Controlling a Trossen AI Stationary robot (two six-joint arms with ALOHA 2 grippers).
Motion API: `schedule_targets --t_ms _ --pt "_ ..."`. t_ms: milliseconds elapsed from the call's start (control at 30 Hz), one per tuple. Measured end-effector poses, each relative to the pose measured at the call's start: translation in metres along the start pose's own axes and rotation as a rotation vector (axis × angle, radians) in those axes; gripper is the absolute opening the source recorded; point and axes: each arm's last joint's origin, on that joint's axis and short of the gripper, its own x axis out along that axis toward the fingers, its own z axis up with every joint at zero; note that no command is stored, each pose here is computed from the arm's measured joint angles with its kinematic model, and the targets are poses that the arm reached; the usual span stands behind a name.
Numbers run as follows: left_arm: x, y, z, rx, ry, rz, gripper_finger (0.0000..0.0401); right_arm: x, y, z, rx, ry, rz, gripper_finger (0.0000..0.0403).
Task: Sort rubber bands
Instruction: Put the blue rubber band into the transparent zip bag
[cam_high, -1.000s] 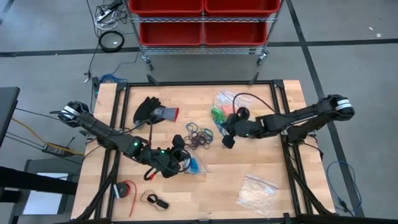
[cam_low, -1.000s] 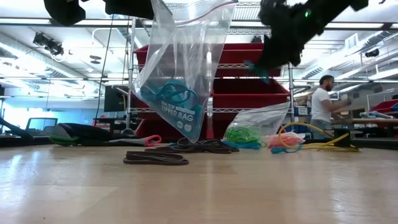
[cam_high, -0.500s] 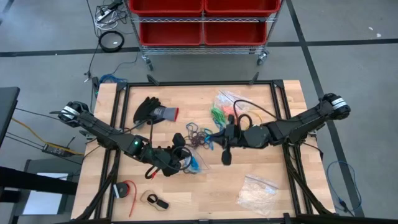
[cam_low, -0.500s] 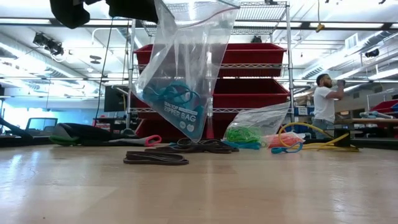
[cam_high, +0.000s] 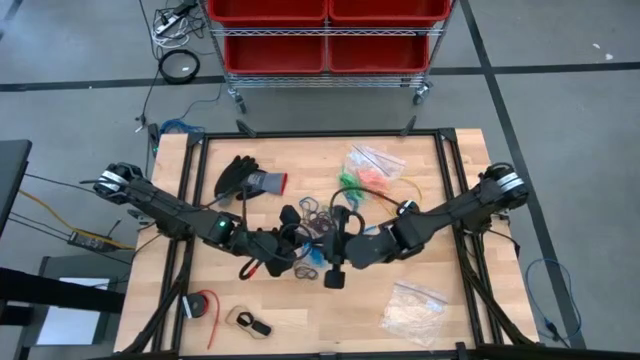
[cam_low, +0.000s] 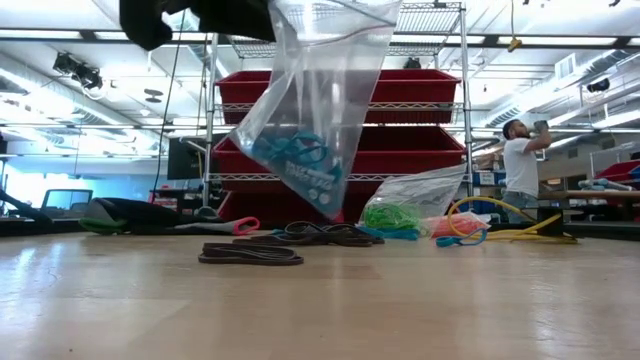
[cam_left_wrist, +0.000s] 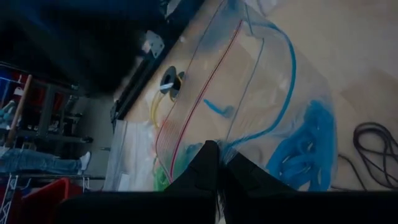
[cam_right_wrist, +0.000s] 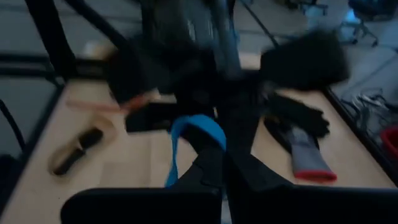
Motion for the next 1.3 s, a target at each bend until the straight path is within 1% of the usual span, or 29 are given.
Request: schedule_targets --t_ms 200,333,533,633,867,967,1033,1200,1300 --pt "0.0 0.001 0.002 -0.012 -0.018 0.013 0.0012 0.006 -0.005 -0.007 0.026 0.065 -0.033 0.0" --pt "0.0 0.002 0.001 -0.014 -0.014 0.015 0.0012 0.006 -0.006 -0.011 0.037 0.101 -0.013 0.0" --pt "0.001 0.002 0.001 -0.014 -0.014 0.015 0.0012 0.003 -0.006 -0.022 0.088 0.21 -0.013 0.0005" --pt "0.001 0.002 0.001 -0.014 -0.013 0.015 0.0012 0.0 -0.001 -0.024 0.083 0.218 -0.002 0.0025" --pt "0.001 0.002 0.001 -0.014 -0.014 0.015 0.0012 -0.009 0.004 -0.021 0.059 0.191 -0.021 0.0095" --pt "0.001 0.002 0.001 -0.014 -0.014 0.015 0.0012 -0.018 0.007 -0.018 0.06 0.173 -0.009 0.0114" --pt "0.001 0.002 0.001 -0.014 -0.014 0.015 0.0012 -0.027 0.009 -0.015 0.056 0.155 -0.012 0.0121" --pt "0.001 0.002 0.001 -0.014 -0.014 0.015 0.0012 -0.061 0.009 -0.01 0.033 0.123 -0.098 0.0119" --pt "0.001 0.002 0.001 -0.014 -0.014 0.015 0.0012 -0.079 0.004 -0.017 0.044 0.179 -0.168 0.0116"
